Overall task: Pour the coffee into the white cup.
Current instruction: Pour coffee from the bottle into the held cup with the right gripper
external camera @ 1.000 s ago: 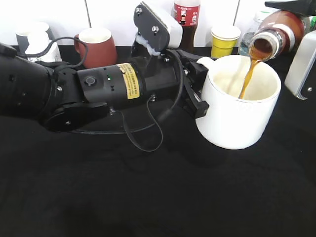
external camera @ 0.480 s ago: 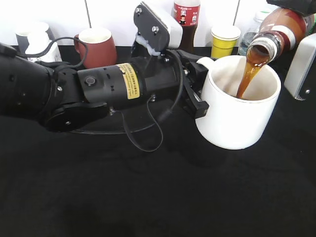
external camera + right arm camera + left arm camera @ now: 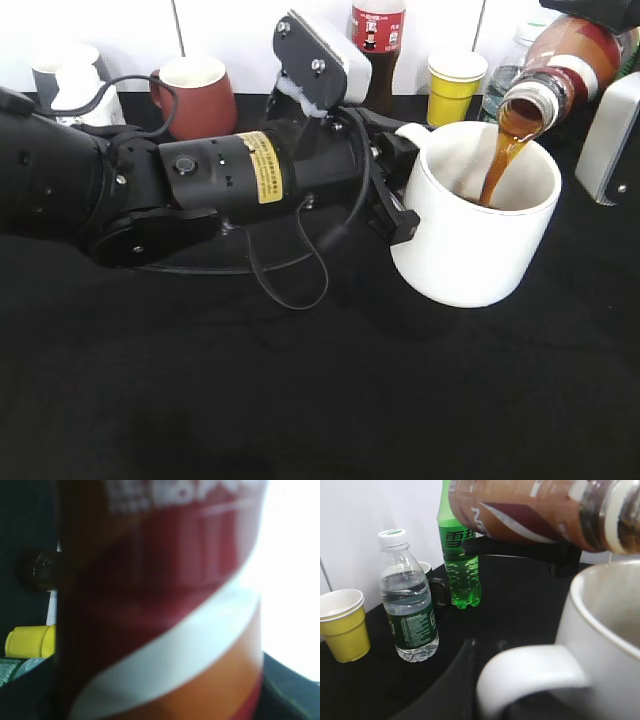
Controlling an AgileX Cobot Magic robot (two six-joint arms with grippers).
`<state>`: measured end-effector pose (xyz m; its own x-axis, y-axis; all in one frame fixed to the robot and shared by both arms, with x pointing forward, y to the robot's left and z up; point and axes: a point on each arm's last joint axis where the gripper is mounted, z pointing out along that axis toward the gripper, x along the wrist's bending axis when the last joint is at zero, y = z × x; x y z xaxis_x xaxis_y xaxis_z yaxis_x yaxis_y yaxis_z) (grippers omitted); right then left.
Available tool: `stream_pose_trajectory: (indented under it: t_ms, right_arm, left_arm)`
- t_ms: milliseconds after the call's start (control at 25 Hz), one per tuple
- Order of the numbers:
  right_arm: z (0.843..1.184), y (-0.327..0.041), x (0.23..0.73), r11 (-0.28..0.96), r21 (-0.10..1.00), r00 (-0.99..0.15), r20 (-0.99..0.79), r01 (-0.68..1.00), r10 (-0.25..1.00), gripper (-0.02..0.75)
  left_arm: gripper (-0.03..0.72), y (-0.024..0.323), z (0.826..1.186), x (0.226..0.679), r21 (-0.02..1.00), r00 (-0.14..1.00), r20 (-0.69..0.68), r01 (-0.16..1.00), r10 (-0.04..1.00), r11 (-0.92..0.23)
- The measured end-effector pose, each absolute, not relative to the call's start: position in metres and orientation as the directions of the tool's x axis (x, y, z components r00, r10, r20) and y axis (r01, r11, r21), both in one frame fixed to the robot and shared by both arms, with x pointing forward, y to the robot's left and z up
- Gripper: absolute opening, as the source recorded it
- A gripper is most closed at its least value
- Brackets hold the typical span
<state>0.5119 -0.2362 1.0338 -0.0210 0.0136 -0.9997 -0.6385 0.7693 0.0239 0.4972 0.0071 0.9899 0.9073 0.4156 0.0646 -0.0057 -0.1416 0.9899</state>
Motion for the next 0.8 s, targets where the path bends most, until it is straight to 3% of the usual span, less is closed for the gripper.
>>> stream_pose_trajectory:
  t_ms: [600,800]
  right_arm:
    - [1.041,-0.2364,0.512,0.772,-0.035,0.076,-0.997,-0.635,0.017,0.514]
    - [1.0375,-0.2324,0.5085,0.713,0.201,-0.114,-0.979,-0.672,0.168,0.514]
  left_arm:
    - [0.059,0.0073,0.9889,0.4974,0.99,0.906,0.039,0.023,0.421,-0.141]
    - [0.059,0.0071,0.9913,0.4977,0.993,0.904,0.025,0.025,0.426,-0.111]
